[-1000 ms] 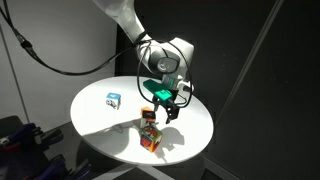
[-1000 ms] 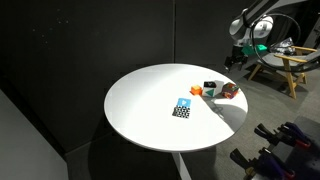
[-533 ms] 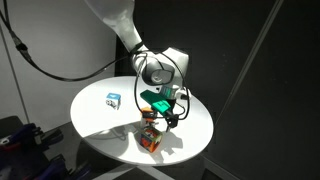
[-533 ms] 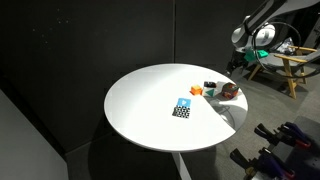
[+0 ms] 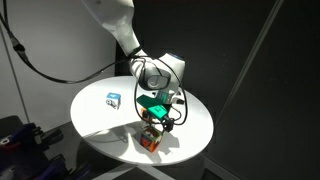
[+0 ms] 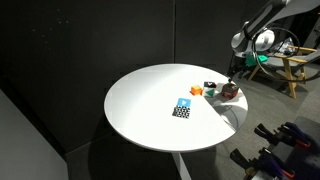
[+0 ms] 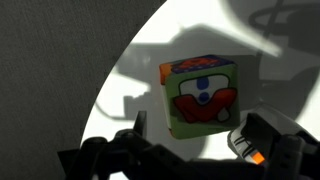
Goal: Move the soft orange block to the left
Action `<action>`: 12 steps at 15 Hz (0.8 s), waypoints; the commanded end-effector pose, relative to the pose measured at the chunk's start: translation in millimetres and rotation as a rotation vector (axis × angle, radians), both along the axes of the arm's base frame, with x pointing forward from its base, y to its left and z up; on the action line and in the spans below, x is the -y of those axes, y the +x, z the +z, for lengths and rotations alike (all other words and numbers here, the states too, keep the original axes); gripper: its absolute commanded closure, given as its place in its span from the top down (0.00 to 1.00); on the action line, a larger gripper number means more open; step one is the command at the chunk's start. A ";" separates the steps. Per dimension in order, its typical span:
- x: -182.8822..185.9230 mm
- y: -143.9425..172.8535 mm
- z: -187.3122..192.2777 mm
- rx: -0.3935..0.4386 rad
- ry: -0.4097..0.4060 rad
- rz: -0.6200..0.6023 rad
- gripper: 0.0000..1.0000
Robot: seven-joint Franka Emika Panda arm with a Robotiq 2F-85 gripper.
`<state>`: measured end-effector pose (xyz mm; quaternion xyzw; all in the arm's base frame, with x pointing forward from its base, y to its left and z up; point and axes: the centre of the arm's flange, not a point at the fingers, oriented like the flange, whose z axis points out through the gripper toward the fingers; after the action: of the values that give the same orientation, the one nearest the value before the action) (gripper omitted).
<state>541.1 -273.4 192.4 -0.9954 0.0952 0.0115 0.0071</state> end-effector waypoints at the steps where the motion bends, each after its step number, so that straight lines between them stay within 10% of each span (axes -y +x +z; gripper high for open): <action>1: 1.9 0.3 -7.8 0.003 0.000 0.047 1.00; 12: 0.6 1.7 -31.9 -0.030 -0.015 0.078 1.00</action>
<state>538.7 -267.9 163.8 -0.9971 0.0693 0.0310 0.0049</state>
